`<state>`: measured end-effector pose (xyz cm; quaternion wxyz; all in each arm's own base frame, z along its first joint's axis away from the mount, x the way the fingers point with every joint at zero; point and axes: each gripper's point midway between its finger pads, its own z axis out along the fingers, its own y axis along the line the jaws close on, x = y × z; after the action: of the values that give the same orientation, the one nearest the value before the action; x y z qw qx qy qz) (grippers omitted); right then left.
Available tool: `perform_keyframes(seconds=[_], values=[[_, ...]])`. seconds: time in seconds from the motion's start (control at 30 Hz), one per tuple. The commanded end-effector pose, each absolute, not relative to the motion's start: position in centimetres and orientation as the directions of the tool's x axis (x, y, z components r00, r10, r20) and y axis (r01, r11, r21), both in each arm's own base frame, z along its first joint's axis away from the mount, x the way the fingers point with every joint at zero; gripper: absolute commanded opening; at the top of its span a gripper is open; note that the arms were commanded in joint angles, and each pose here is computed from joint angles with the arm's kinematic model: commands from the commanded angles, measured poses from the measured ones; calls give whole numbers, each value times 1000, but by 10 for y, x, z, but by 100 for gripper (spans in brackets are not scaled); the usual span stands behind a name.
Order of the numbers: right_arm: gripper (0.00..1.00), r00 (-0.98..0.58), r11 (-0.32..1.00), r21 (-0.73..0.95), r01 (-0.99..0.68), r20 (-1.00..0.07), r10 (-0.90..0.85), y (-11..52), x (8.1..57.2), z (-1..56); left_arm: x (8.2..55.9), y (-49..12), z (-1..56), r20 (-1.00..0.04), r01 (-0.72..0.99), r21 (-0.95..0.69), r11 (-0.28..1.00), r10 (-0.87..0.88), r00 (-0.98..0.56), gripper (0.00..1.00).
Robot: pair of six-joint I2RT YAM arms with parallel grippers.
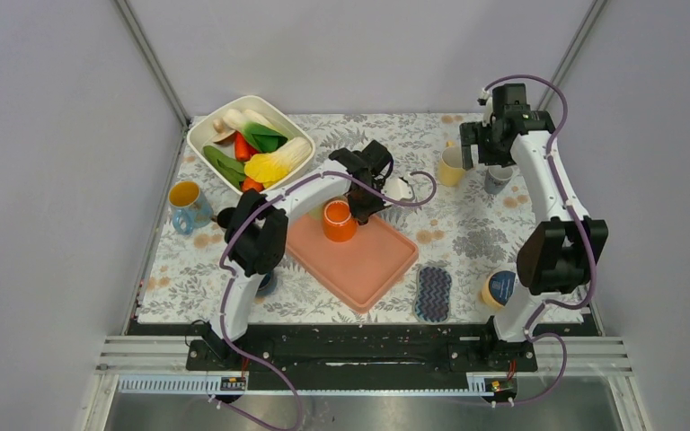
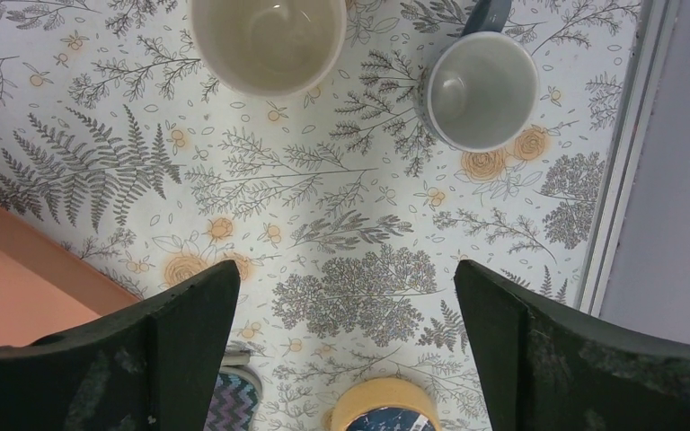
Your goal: Turn the mug right side up
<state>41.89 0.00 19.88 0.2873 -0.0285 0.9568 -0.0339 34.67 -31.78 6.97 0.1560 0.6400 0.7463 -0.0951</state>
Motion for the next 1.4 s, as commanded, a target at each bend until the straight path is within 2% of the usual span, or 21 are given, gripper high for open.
perform_keyframes(seconds=[0.0, 0.13, 0.3, 0.37, 0.5, 0.57, 0.63, 0.67, 0.73, 0.9, 1.07, 1.17, 1.23, 1.27, 1.37], values=[[99, -779, 997, -83, -6, -625, -57, -2, 414, 227, 346, -311, 73, -351, 983, 60, 174, 926, -143, 0], [99, -766, 992, -90, 84, -643, 7, -19, 395, 224, 339, -313, 98, -407, 976, 53, 210, 897, -171, 0], [100, -670, 985, 68, 161, -725, 160, -23, 374, 212, 333, -323, 154, -595, 940, -24, 339, 751, -286, 0], [99, -642, 976, 178, 128, -735, 218, -2, 365, 208, 331, -327, 176, -653, 920, -90, 383, 674, -344, 0], [99, -580, 949, 314, 19, -770, 266, 45, 343, 205, 330, -329, 207, -701, 867, -227, 444, 543, -462, 0], [100, -540, 906, 411, -101, -787, 297, 85, 336, 211, 332, -326, 217, -711, 829, -295, 476, 470, -523, 0], [99, -529, 789, 544, -285, -776, 343, 137, 325, 218, 336, -324, 227, -729, 796, -354, 492, 388, -564, 0], [99, -536, 681, 608, -408, -763, 361, 167, 314, 228, 337, -321, 233, -732, 779, -389, 491, 348, -585, 0], [99, -524, 511, 669, -539, -742, 418, 206, 301, 251, 340, -319, 245, -727, 746, -450, 491, 284, -625, 0], [99, -614, 255, 758, -600, -641, 460, 266, 277, 267, 326, -329, 278, -727, 738, -537, 409, 219, -650, 0], [97, -731, 22, 833, -552, -497, 467, 288, 269, 283, 321, -335, 297, -732, 733, -567, 376, 177, -658, 0], [93, -789, -69, 857, -510, -434, 435, 301, 265, 286, 317, -339, 306, -728, 729, -594, 340, 158, -667, 0], [87, -805, -146, 845, -515, -417, 423, 307, 260, 298, 314, -343, 308, -720, 724, -611, 320, 157, -676, 0], [79, -806, -185, 832, -524, -414, 423, 308, 258, 306, 312, -345, 308, -719, 725, -612, 316, 160, -677, 0], [33, -783, -216, 793, -569, -444, 436, 307, 256, 324, 306, -348, 304, -708, 720, -623, 305, 172, -685, 0]])
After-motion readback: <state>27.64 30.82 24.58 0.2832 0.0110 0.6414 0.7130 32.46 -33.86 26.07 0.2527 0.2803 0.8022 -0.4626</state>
